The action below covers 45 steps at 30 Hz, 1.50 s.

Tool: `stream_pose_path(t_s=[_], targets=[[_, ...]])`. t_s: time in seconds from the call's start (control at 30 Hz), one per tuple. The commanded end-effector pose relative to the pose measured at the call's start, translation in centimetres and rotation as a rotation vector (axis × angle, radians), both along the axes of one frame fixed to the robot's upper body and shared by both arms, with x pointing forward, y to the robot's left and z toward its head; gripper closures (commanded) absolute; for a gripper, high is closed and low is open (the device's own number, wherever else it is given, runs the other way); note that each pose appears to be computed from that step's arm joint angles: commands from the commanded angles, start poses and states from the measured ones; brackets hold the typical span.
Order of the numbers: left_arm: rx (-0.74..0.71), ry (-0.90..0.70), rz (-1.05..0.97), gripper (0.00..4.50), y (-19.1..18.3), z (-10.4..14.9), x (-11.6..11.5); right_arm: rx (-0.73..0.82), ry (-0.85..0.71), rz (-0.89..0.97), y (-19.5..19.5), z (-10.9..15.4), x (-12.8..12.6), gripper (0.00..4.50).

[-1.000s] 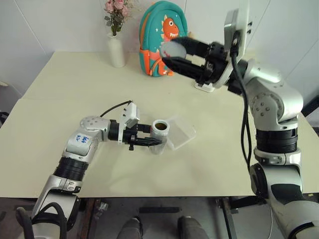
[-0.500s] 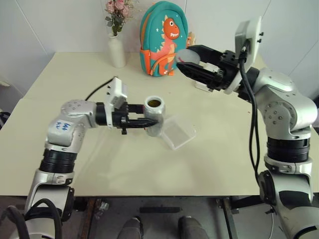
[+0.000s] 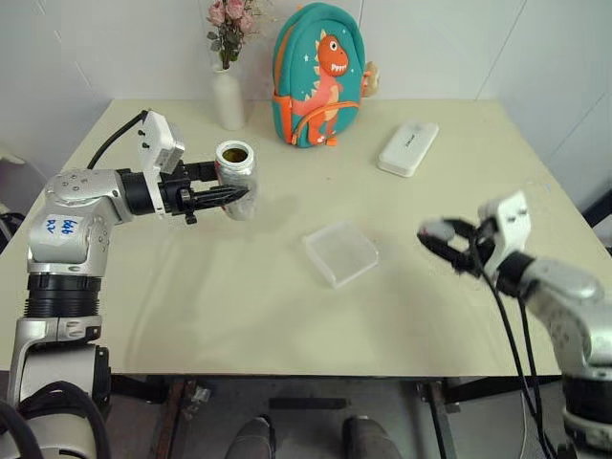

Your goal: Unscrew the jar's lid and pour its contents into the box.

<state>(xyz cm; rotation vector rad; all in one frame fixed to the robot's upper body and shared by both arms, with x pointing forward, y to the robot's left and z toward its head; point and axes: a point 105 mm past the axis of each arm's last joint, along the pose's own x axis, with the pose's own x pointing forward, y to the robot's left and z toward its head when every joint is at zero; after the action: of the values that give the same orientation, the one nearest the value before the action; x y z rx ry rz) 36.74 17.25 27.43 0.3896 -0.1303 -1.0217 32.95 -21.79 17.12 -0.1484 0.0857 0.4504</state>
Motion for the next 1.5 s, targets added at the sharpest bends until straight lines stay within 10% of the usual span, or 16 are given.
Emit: stream_pose_path(t_s=[0.03,0.4,0.57,1.17,1.5], targets=[[0.029,-0.133,0.022,2.62,-0.6,1.7,1.0,-0.015,-0.07,-0.049,0.0,0.3,-0.6,1.95],[0.143,-0.281,0.029,2.62,-2.5,1.8,3.5,0.01,-0.028,-0.125,-0.2,-2.7,-0.7,1.95],[0.201,-0.381,0.034,2.62,-3.2,2.5,4.0,0.0,-0.037,-0.108,0.1,-2.5,-0.9,0.06],[0.552,-0.868,-0.21,2.62,-10.0,-0.3,2.2,-0.007,-0.114,0.268,1.8,3.3,-7.1,0.02],[0.983,-1.771,-0.279,2.62,-14.2,0.5,1.9,0.095,-0.063,0.447,2.9,6.2,-11.2,0.02]])
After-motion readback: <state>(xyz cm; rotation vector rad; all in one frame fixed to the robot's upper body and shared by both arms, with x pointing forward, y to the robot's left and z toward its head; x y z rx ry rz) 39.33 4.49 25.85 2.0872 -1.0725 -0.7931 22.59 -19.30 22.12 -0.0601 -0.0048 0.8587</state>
